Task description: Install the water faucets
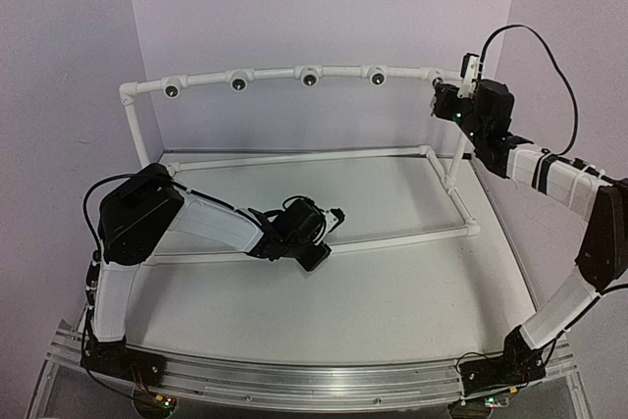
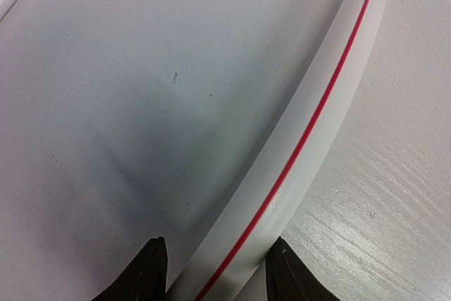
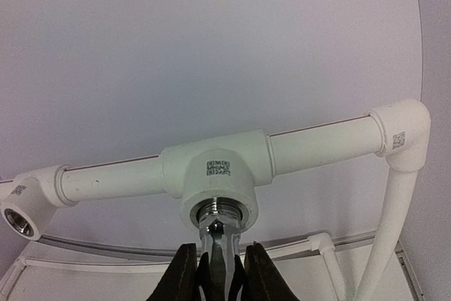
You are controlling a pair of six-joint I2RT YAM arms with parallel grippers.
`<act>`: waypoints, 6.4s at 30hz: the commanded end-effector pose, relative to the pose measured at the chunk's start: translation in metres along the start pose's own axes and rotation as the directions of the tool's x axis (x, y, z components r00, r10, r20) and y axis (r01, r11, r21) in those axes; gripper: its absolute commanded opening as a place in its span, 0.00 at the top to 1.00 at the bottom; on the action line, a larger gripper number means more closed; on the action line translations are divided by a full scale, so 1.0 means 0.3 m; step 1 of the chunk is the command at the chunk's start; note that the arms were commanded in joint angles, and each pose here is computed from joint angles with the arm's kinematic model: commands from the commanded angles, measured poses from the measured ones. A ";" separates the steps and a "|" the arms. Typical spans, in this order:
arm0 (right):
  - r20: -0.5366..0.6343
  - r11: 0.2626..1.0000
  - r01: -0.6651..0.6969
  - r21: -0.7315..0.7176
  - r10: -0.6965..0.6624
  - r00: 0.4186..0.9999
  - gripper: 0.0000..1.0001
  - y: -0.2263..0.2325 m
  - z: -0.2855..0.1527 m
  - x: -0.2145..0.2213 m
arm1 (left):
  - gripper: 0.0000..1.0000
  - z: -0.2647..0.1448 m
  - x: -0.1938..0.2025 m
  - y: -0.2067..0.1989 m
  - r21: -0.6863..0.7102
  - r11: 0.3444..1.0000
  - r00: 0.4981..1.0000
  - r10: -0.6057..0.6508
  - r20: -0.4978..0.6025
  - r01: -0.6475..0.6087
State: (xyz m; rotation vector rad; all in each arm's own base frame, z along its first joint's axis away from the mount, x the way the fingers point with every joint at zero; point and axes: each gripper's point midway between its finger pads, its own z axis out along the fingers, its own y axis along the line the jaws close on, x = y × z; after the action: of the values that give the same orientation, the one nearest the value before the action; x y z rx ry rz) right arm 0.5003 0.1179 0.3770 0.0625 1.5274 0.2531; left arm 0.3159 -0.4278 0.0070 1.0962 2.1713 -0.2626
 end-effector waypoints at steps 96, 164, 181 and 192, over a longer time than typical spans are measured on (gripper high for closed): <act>0.183 -0.145 -0.989 0.040 0.974 -0.136 1.00 -0.100 0.105 0.043 | 1.00 -0.003 0.669 -0.146 0.077 0.991 0.809 -0.046 -0.586 0.112; 0.244 0.179 -0.982 0.051 0.952 0.186 0.02 -0.245 -0.371 -0.011 | 1.00 0.000 0.680 -0.173 0.099 0.993 0.794 0.010 -0.608 0.063; 0.107 0.522 0.778 -0.349 -0.803 0.587 0.04 0.060 -0.449 0.062 | 1.00 0.003 0.671 -0.183 0.107 0.994 0.798 0.038 -0.602 0.033; 0.164 0.409 0.873 -0.265 -0.873 0.459 0.17 0.045 -0.287 -0.053 | 1.00 0.004 0.671 -0.184 0.103 0.994 0.808 0.022 -0.589 0.048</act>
State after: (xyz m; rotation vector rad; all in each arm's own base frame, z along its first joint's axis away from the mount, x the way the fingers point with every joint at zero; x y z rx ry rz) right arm 0.4064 0.1220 0.3378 -1.0441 1.4387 -0.2979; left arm 0.2992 -0.4475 0.0051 1.1359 2.1776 -0.3084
